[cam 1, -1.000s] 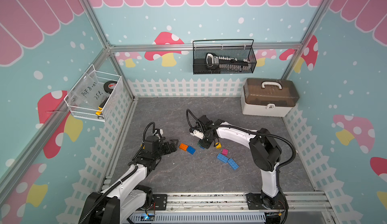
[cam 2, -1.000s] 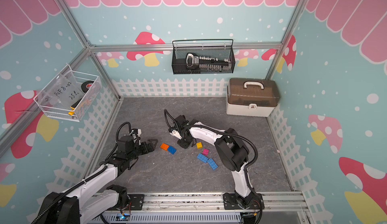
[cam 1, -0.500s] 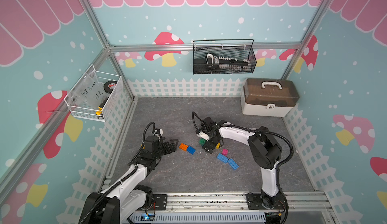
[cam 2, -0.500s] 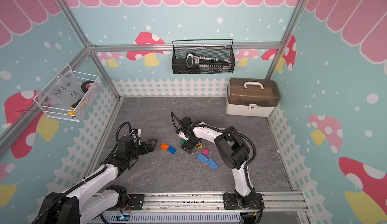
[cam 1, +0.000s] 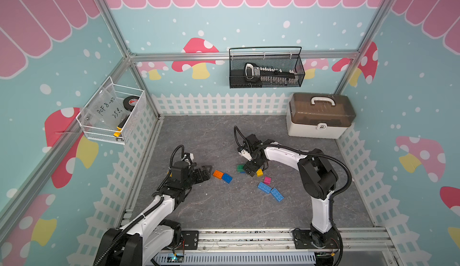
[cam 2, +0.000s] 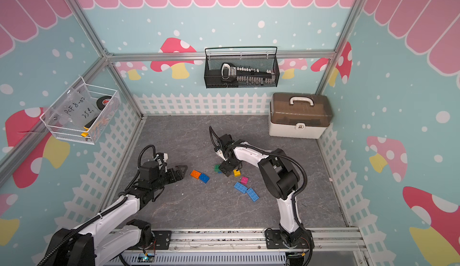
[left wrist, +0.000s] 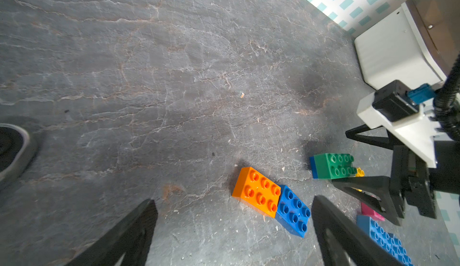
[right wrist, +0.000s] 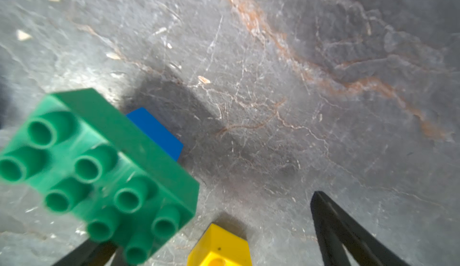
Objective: Assemble a heart with lego
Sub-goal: Assemble the lego brick with the lego brick, then pick up the lego brick from the center of the board.
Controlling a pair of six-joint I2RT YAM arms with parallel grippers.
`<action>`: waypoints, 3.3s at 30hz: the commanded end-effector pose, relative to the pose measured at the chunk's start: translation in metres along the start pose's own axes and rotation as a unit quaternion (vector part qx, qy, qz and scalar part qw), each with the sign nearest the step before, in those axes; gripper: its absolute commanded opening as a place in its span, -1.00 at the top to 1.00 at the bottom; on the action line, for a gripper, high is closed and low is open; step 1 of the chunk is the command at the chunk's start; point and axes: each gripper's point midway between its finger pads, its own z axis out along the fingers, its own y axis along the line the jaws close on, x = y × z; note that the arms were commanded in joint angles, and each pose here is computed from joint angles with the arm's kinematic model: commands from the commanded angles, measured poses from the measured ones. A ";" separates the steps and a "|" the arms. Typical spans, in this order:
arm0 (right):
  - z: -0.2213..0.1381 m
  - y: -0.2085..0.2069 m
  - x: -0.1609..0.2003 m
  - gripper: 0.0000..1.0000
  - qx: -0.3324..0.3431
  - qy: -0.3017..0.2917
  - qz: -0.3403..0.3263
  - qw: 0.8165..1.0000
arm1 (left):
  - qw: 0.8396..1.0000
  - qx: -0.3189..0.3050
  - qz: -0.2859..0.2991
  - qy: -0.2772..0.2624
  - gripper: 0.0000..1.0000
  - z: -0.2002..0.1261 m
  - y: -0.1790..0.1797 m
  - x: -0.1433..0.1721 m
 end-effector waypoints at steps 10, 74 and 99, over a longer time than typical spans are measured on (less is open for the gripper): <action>-0.093 0.029 0.066 -0.35 -0.030 -0.071 0.081 0.994 | 1.000 0.014 0.009 -0.017 -0.92 -0.003 -0.012 -0.011; 0.011 0.144 -0.054 0.33 -0.046 -0.005 -0.095 0.994 | 0.997 0.018 -0.043 -0.059 -0.83 -0.019 0.004 -0.025; -0.084 -0.004 -0.026 0.69 -0.007 -0.117 0.035 0.992 | 0.981 0.157 -0.006 0.115 -0.42 0.042 -0.109 0.005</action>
